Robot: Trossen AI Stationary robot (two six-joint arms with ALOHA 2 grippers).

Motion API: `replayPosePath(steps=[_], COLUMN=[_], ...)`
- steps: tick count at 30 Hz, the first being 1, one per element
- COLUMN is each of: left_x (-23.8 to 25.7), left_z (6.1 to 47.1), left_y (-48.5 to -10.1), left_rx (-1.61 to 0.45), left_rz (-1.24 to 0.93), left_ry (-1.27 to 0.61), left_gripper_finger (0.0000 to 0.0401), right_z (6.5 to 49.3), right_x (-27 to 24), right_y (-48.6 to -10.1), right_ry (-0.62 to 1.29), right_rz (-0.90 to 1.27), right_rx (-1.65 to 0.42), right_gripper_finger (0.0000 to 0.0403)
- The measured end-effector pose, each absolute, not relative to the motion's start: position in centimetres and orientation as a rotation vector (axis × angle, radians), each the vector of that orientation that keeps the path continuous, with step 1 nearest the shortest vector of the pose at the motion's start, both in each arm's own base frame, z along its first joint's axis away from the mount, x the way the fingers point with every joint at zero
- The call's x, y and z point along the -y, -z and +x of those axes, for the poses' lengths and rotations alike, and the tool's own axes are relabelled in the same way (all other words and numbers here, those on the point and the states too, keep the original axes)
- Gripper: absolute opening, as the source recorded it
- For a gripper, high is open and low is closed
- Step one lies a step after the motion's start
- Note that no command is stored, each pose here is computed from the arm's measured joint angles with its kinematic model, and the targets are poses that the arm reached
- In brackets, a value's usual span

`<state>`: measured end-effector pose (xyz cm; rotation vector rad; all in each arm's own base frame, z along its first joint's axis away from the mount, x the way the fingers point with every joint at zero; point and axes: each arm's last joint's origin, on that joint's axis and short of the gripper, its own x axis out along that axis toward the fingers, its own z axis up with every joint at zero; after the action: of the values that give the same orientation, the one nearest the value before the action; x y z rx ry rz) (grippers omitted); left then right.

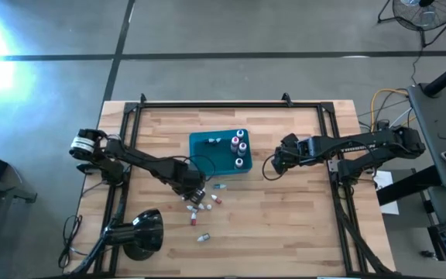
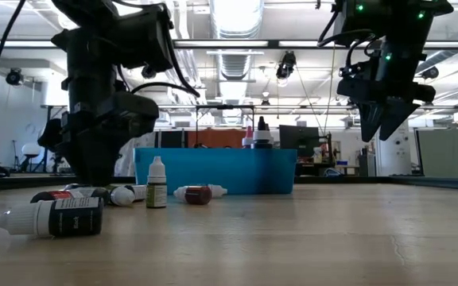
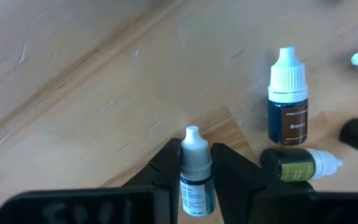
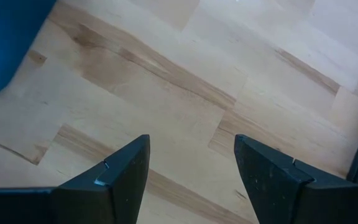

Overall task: Pick & Place food coloring
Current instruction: Put the small green food coloring bottle into the blue bin, then put the small red food coloring bottle into the blue bin

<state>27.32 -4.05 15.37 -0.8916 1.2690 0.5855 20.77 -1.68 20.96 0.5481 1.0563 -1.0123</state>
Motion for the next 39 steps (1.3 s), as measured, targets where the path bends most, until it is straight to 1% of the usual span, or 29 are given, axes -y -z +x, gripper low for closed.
replayPosePath(steps=[5, 12, 14, 17, 20, 22, 24, 26, 29, 32, 34, 36, 39], left_x=[4.1, 4.0, 3.9, 3.8, 3.4, 3.0, 2.3, 1.1, -0.5, -1.5, -1.7, -1.6, -0.6], left_z=[27.3, 27.3, 27.3, 27.4, 27.5, 27.6, 27.7, 28.0, 28.9, 29.9, 30.0, 29.9, 29.0], left_y=[-15.4, -15.8, -16.6, -18.9, -22.3, -24.8, -26.8, -27.8, -27.3, -26.5, -26.2, -26.6, -27.7], left_rx=[-1.270, -1.271, -1.275, -1.258, -1.147, -0.992, -0.831, -0.751, -0.726, -0.734, -0.777, -0.794, -0.826], left_rz=[-0.894, -0.896, -0.890, -0.854, -0.759, -0.646, -0.560, -0.520, -0.491, -0.477, -0.468, -0.443, -0.402], left_ry=[-0.584, -0.586, -0.586, -0.576, -0.605, -0.638, -0.715, -0.747, -0.737, -0.692, -0.685, -0.676, -0.640], left_gripper_finger=[0.0035, 0.0032, 0.0031, 0.0030, 0.0029, 0.0029, 0.0029, 0.0030, 0.0047, 0.0088, 0.0118, 0.0143, 0.0165], right_z=[20.8, 20.8, 20.8, 20.8, 20.8, 20.8, 20.7, 20.7, 20.7, 20.7, 20.7, 20.7, 20.7], right_x=[1.7, 1.7, 1.7, 1.7, 1.7, 1.7, 1.7, 1.7, 1.7, 1.7, 1.7, 1.6, 1.6], right_y=[-21.0, -21.0, -21.0, -21.0, -21.0, -21.0, -21.0, -21.0, -21.0, -21.0, -20.9, -20.9, -20.9], right_ry=[1.012, 1.012, 1.013, 1.013, 1.012, 1.011, 1.011, 1.011, 1.011, 1.009, 1.008, 1.003, 0.997], right_rz=[0.549, 0.548, 0.548, 0.549, 0.549, 0.550, 0.549, 0.549, 0.549, 0.546, 0.548, 0.553, 0.560], right_rx=[-1.056, -1.057, -1.057, -1.057, -1.058, -1.060, -1.061, -1.061, -1.061, -1.062, -1.064, -1.069, -1.075], right_gripper_finger=[0.0228, 0.0228, 0.0228, 0.0228, 0.0228, 0.0228, 0.0228, 0.0228, 0.0228, 0.0228, 0.0228, 0.0228, 0.0228])
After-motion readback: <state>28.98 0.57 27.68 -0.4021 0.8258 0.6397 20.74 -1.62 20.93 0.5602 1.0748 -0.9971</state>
